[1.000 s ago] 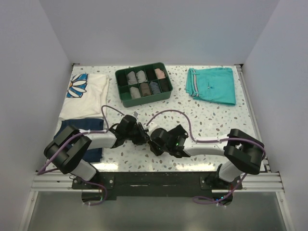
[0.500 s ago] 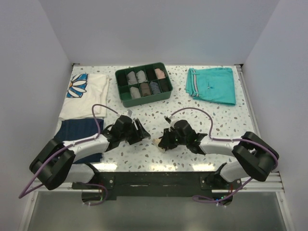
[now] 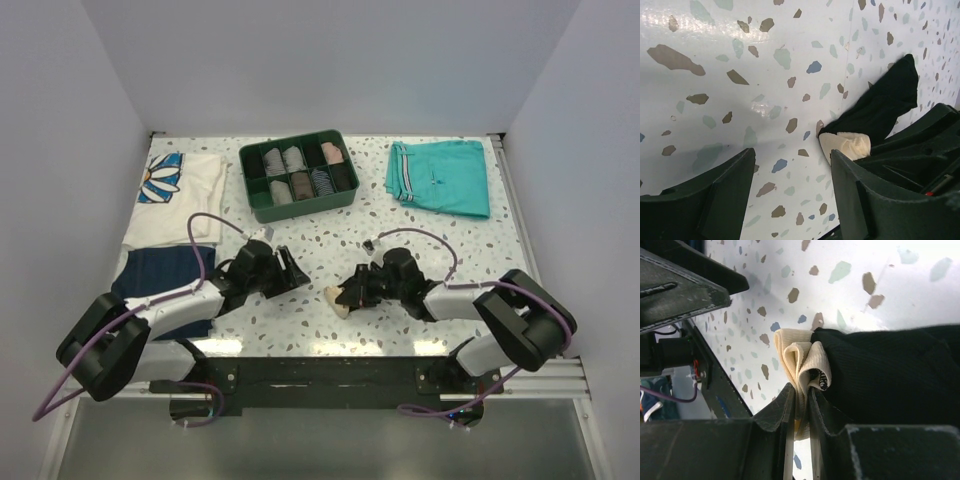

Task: Roll the underwear
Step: Roll the underwear to the center of the board.

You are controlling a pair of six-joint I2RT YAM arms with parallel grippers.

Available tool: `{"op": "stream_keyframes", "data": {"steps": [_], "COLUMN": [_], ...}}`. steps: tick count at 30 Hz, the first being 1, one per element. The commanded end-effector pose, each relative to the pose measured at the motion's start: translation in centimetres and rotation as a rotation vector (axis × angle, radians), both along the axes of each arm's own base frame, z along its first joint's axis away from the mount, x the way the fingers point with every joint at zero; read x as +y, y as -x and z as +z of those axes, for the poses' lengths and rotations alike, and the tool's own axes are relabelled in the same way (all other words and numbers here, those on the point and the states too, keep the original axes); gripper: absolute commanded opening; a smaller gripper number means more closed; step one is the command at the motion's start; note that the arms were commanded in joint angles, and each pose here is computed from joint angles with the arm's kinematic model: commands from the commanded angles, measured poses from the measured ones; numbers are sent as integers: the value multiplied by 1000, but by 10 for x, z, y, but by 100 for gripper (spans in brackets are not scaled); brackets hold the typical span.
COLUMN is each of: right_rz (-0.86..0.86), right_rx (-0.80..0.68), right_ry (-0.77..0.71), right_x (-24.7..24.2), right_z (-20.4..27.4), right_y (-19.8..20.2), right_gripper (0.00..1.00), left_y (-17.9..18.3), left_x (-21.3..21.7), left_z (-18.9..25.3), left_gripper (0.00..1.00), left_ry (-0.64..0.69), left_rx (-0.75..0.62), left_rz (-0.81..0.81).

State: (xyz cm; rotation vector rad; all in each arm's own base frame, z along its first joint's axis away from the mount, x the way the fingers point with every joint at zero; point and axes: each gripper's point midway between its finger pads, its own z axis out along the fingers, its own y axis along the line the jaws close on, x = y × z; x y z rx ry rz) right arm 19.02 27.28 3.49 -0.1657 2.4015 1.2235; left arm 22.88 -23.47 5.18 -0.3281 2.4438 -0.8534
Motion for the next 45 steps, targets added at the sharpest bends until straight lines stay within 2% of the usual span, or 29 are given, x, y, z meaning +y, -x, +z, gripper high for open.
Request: {"op": "stream_keyframes", "data": {"steps": [1, 3, 8, 10, 12, 18, 26, 30, 39, 45], "right_rz": [88, 130, 263, 323, 364, 456, 354, 292, 169, 138], "right_rx": [-30, -67, -83, -109, -107, -85, -39, -1, 119, 209], "right_ry": [-58, -65, -3, -6, -14, -1, 7, -14, -150, -235], "right_x": [22, 34, 71, 92, 107, 125, 96, 91, 75, 72], "right_z": [19, 29, 25, 30, 28, 15, -10, -18, -30, -36], "right_y": [-8, -14, -3, 2, 7, 37, 50, 49, 23, 20], "right_gripper": [0, 0, 0, 0, 0, 0, 0, 0, 0, 0], "left_y": [-7, -10, -20, -21, -20, -16, -12, -5, 26, 40], "left_x": [9, 21, 59, 73, 85, 92, 82, 69, 35, 23], "left_z": [9, 8, 10, 13, 12, 20, 16, 15, 8, 9], "left_gripper": [67, 67, 67, 67, 67, 67, 66, 65, 65, 66], "left_ry": [-51, -106, -103, -75, -104, -95, -75, -22, 57, 111], "left_rx": [-45, -30, -12, -3, 0, -8, -24, -30, -31, -55], "left_rz": [18, 57, 152, 173, 197, 215, 130, 45, -164, -222]}}
